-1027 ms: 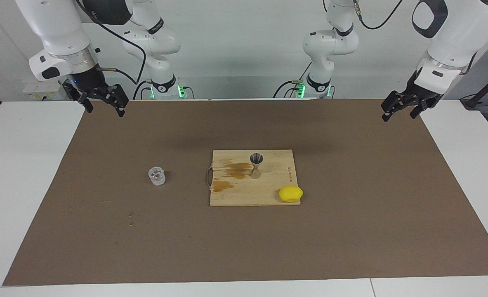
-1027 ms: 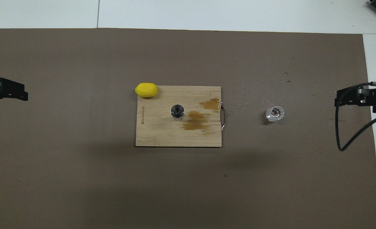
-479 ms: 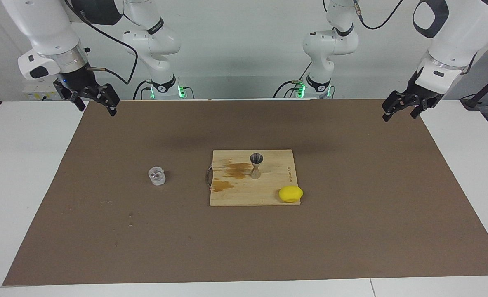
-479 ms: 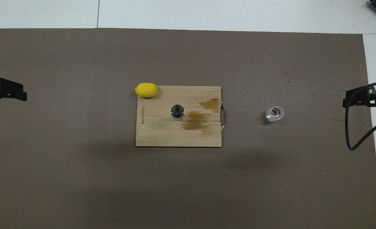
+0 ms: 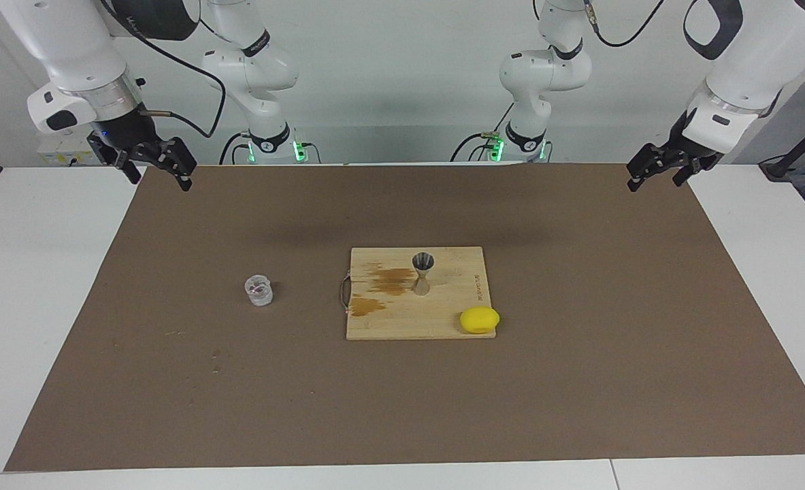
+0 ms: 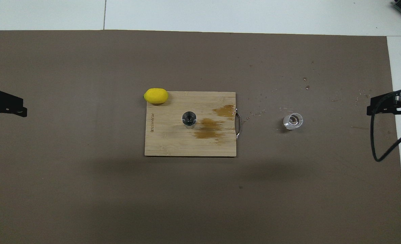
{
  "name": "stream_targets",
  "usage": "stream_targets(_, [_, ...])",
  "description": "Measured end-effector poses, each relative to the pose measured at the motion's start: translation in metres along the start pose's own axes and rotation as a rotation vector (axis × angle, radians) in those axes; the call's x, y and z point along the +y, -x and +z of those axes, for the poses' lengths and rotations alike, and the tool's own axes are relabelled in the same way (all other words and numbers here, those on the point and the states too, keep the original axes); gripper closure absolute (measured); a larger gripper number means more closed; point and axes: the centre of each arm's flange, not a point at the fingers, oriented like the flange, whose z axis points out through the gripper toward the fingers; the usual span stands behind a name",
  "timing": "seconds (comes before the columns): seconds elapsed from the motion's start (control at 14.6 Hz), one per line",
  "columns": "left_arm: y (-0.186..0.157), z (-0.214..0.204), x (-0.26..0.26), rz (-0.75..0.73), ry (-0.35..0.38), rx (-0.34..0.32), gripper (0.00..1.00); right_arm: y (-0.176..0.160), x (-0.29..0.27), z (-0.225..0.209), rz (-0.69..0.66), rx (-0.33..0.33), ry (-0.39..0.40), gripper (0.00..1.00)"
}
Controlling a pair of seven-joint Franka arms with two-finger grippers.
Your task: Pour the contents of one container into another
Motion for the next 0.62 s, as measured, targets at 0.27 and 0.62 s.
stream_targets(0.27, [0.0031,-0.0058,-0.0050,-0.009,0.001,0.010,0.00,0.0004,-0.0002,0.0002,-0.032,-0.003,0.001,0.00])
stream_targets(0.62, [0.0040,-0.0068,-0.0085,-0.016,0.002,0.010,0.00,0.0013,-0.0002,0.0009,-0.033,-0.012,0.002,0.00])
